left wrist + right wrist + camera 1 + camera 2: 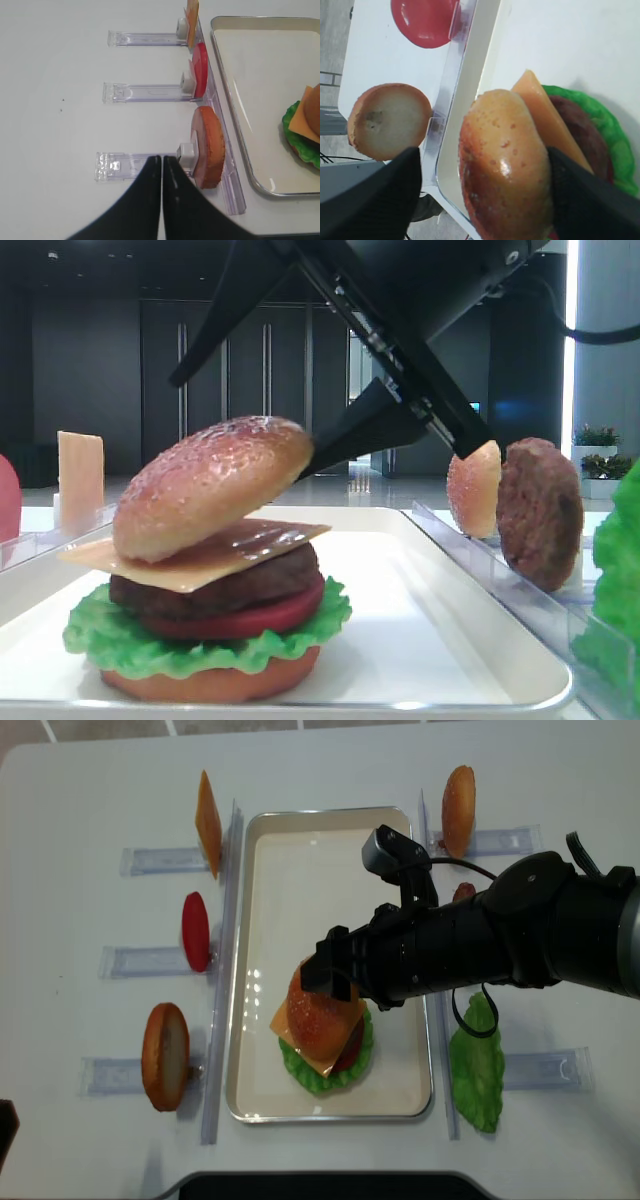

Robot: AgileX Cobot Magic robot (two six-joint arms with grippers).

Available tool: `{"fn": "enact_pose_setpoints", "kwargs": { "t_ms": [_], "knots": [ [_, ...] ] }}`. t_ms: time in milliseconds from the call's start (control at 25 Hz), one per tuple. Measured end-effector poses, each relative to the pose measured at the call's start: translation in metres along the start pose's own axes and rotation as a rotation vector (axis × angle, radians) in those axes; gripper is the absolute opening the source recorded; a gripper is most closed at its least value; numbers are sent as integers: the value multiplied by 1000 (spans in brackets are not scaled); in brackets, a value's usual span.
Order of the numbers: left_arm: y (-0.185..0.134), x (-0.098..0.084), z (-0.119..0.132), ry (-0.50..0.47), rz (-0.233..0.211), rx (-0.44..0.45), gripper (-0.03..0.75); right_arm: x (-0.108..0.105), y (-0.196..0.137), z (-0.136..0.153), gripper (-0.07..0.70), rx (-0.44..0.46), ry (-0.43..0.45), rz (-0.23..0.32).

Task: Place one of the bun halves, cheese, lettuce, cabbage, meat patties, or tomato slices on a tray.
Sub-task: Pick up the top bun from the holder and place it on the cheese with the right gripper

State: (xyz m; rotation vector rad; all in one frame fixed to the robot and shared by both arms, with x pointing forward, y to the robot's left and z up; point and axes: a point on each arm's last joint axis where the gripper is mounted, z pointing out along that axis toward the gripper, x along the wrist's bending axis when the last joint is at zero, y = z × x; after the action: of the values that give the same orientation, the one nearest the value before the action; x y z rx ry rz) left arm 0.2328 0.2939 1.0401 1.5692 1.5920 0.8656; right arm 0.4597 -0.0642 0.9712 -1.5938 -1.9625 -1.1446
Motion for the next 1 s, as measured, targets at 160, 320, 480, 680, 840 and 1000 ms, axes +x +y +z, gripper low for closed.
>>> {"fn": "enact_pose_setpoints", "kwargs": {
  "t_ms": [160, 320, 480, 680, 840, 1000],
  "knots": [
    [0, 0, 0, 0, 0, 0, 0, -1, 1, 0, 491, -12, -14, 0],
    [0, 0, 0, 0, 0, 0, 0, -3, 2, 0, 511, -21, -30, -2],
    [0, 0, 0, 0, 0, 0, 0, -4, 1, 0, 523, -12, -50, -14],
    [0, 0, 0, 0, 0, 0, 0, -4, -1, 1, 526, -2, -54, -27],
    [0, 0, 0, 0, 0, 0, 0, -2, -3, 2, 526, 7, -60, -48],
    [0, 0, 0, 0, 0, 0, 0, -4, -4, 2, 526, 15, -86, -66]
  ]
}}
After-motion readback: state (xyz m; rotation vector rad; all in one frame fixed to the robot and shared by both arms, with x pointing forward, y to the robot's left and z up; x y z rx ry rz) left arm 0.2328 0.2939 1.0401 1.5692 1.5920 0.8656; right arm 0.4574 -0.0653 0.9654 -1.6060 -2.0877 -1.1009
